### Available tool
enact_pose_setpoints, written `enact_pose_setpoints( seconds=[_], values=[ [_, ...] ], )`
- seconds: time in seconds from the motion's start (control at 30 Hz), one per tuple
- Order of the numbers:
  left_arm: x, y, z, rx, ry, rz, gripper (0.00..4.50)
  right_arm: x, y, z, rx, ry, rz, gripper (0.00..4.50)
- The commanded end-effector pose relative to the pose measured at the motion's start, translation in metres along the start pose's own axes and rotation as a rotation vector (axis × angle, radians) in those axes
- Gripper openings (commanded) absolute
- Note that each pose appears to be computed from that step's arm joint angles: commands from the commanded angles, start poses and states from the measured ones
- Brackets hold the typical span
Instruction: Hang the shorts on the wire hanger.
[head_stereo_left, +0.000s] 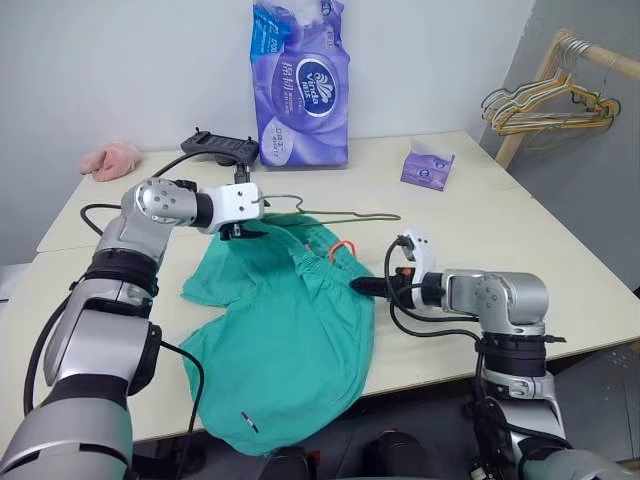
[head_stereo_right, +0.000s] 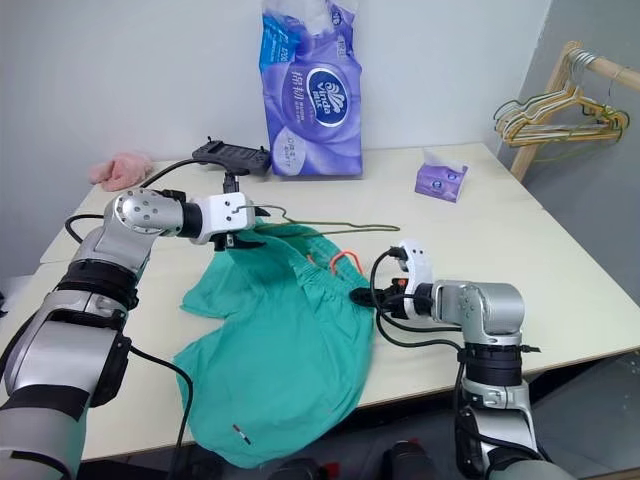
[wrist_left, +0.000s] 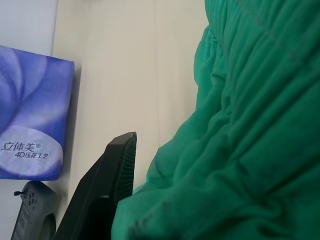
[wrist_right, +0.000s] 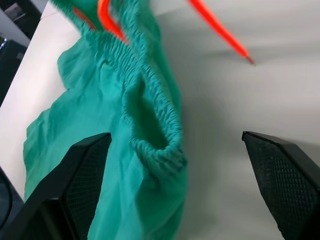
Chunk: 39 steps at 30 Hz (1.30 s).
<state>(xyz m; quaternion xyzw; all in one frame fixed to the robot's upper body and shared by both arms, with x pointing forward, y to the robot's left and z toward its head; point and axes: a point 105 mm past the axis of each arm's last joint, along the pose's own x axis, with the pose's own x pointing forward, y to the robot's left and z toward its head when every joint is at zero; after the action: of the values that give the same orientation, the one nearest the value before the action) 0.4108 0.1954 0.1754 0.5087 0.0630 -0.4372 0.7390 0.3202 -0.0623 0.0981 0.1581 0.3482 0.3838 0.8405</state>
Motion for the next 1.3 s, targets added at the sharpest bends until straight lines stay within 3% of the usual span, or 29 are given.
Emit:
enact_pose_setpoints(
  seconds=[0.03, 0.4, 0.5, 0.57, 0.67, 0.77, 0.97, 1.3],
  values=[
    [-0.011, 0.014, 0.008, 0.013, -0.029, 0.062, 2.33, -0.003, 0.015, 0.007, -0.085, -0.026, 0.041, 3.83],
    [-0.01, 0.011, 0.008, 0.007, -0.032, 0.057, 2.33, -0.002, 0.012, 0.013, -0.102, -0.042, 0.017, 3.83],
    [-0.01, 0.01, 0.008, 0.005, -0.032, 0.055, 2.33, -0.003, 0.009, 0.012, -0.125, -0.039, 0.0, 3.21],
    [-0.01, 0.01, 0.007, 0.004, -0.031, 0.055, 2.33, -0.003, 0.007, 0.011, -0.137, -0.031, -0.008, 2.48],
    [-0.009, 0.01, 0.008, 0.005, -0.031, 0.053, 2.33, -0.004, 0.004, 0.009, -0.143, -0.024, -0.024, 2.48],
    [-0.009, 0.01, 0.008, 0.004, -0.031, 0.054, 2.33, -0.005, 0.004, 0.011, -0.16, -0.034, -0.02, 1.95],
    [-0.009, 0.011, 0.007, 0.002, -0.03, 0.06, 2.33, -0.006, 0.003, 0.014, -0.172, -0.038, -0.02, 0.03],
    [-0.01, 0.011, 0.006, -0.007, -0.033, 0.066, 2.33, -0.009, 0.0, 0.015, -0.253, -0.017, -0.037, 0.03]
  ],
)
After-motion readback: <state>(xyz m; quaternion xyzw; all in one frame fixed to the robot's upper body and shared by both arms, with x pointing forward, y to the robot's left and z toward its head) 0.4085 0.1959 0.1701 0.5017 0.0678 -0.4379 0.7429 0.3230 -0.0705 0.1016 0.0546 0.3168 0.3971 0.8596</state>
